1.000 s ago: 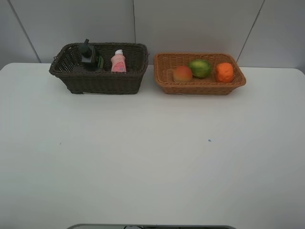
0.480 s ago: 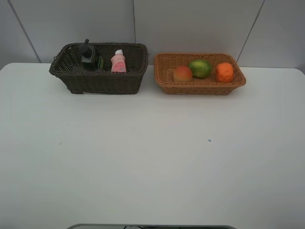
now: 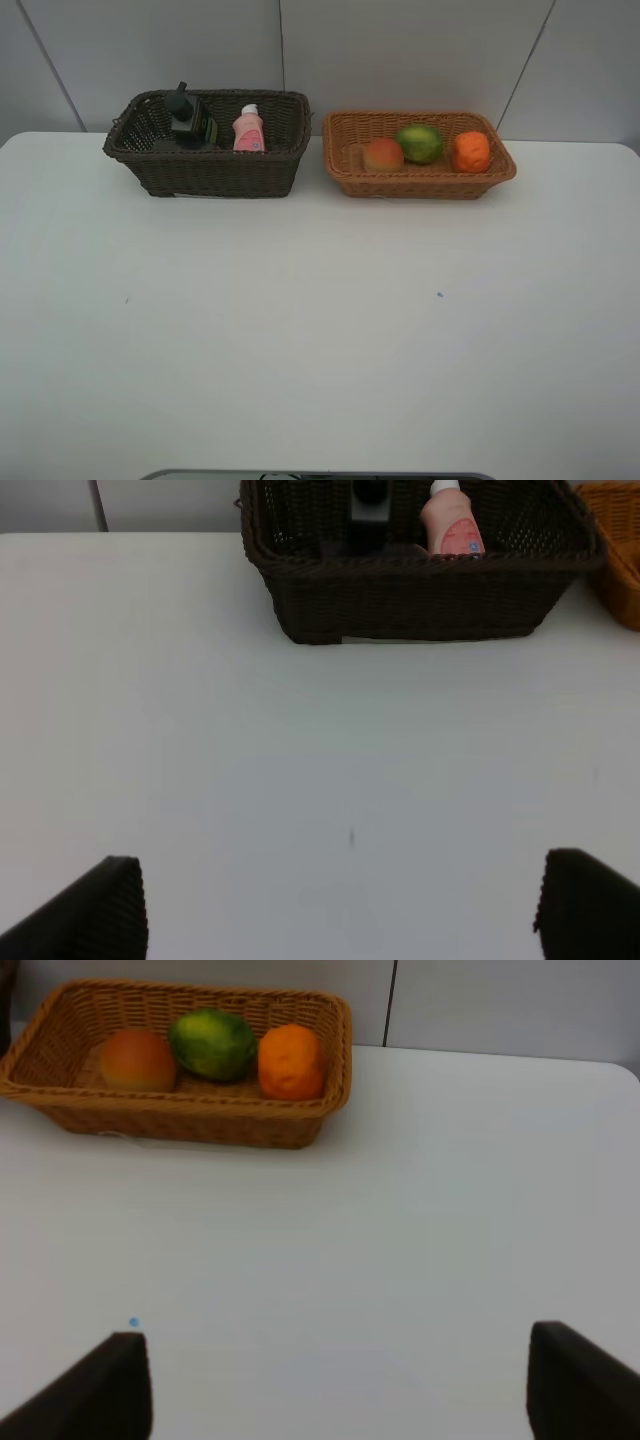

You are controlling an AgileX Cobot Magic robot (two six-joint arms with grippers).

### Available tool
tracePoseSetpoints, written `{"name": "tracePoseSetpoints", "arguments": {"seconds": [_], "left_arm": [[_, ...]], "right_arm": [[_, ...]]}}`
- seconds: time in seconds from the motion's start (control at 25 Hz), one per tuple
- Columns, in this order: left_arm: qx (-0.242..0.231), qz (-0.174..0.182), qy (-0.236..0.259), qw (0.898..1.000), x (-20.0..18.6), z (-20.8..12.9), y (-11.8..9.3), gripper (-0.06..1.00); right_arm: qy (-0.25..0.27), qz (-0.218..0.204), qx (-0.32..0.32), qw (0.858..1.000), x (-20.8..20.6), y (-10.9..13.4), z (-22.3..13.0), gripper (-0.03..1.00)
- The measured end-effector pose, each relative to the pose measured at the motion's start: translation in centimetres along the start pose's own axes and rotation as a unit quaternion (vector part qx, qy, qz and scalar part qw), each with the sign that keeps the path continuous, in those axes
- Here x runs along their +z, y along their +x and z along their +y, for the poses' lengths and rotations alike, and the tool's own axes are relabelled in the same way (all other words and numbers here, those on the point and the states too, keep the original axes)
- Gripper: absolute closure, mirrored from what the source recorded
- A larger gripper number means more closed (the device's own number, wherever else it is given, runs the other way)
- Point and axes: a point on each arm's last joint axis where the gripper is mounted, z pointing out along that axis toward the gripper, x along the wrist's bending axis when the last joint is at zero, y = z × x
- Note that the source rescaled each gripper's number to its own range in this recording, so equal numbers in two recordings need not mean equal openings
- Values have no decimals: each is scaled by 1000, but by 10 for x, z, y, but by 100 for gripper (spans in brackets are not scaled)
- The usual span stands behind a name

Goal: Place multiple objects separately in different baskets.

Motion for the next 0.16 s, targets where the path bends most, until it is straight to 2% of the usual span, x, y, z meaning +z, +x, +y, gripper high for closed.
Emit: {"name": "tracePoseSetpoints", "arguments": {"seconds": [0.16], "left_arm": [[0, 0, 0, 1000, 0, 0, 0, -6]], "right_arm": [[0, 0, 0, 1000, 0, 0, 0, 21]]}}
